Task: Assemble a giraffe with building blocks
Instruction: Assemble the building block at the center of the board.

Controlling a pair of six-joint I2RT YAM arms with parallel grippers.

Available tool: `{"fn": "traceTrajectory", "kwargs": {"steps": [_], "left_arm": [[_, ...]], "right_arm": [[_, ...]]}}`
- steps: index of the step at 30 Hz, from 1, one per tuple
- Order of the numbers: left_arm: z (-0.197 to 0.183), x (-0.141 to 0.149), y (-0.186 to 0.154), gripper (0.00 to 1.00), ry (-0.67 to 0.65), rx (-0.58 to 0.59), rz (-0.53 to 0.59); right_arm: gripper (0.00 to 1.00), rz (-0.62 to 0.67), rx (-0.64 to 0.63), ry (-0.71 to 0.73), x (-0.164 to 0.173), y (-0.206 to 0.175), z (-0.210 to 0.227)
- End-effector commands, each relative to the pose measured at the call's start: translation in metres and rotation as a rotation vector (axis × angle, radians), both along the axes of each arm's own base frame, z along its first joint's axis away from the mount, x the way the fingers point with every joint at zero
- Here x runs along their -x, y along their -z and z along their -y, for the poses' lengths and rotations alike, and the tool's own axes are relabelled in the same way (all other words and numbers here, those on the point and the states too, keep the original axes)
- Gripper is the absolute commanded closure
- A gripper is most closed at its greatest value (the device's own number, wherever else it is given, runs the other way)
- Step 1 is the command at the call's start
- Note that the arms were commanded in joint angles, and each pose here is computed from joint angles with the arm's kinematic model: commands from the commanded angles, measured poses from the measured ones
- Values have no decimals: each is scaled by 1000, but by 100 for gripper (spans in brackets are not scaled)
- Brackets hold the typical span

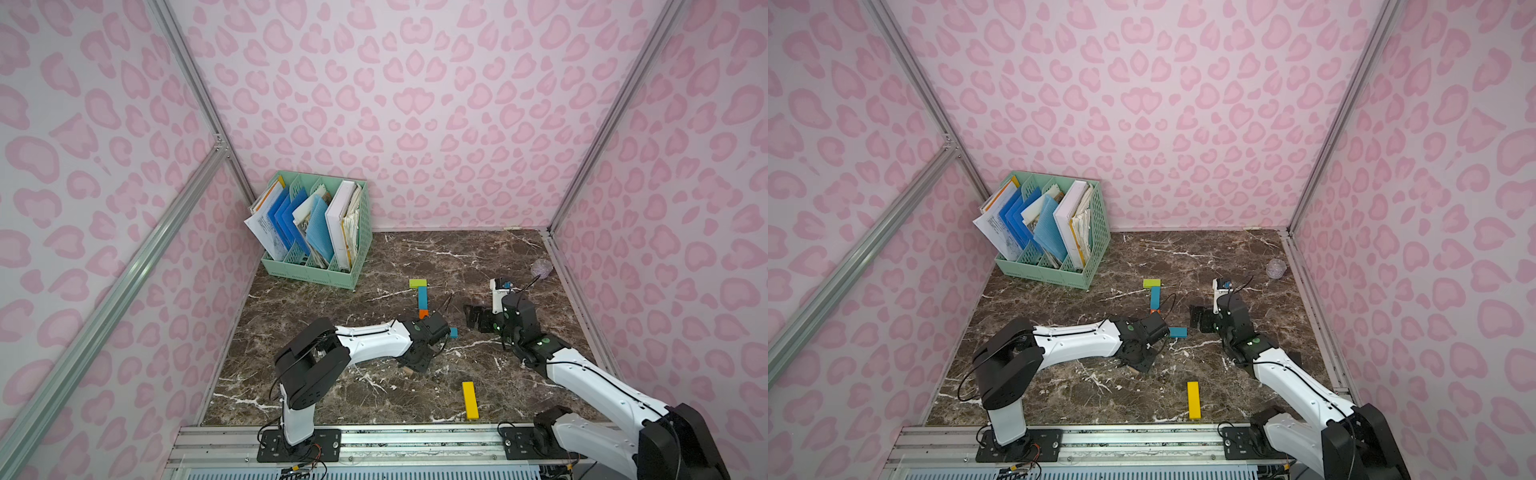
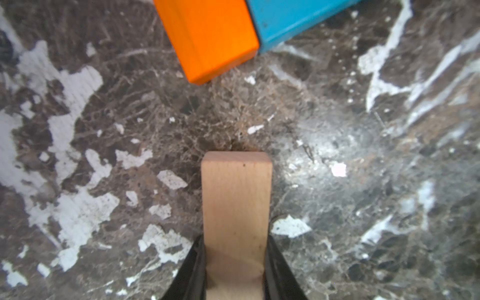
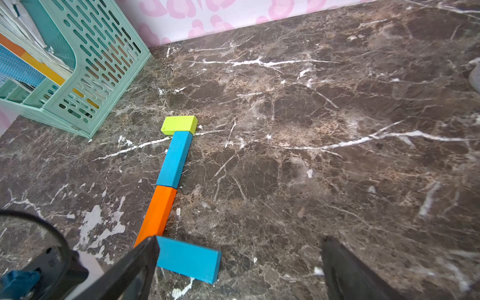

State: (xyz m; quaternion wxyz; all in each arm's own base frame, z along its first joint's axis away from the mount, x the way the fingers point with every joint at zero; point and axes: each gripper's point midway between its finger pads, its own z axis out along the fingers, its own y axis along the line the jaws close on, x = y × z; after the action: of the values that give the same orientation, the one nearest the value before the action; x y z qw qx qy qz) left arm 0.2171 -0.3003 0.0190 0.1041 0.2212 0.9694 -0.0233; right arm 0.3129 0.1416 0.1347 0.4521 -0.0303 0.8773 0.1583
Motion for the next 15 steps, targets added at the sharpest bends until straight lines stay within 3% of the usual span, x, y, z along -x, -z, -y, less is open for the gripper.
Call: {"fn": "traceTrajectory", "kwargs": {"steps": [1,15], "left_arm": [[0,-3,0,75,9,-5,-6],[9,-13,3,75,12,24,-23]], "right_arm": [[0,16,10,-3,-3,-1,-1],[0,0,15,-13,-5,4,-3]]}}
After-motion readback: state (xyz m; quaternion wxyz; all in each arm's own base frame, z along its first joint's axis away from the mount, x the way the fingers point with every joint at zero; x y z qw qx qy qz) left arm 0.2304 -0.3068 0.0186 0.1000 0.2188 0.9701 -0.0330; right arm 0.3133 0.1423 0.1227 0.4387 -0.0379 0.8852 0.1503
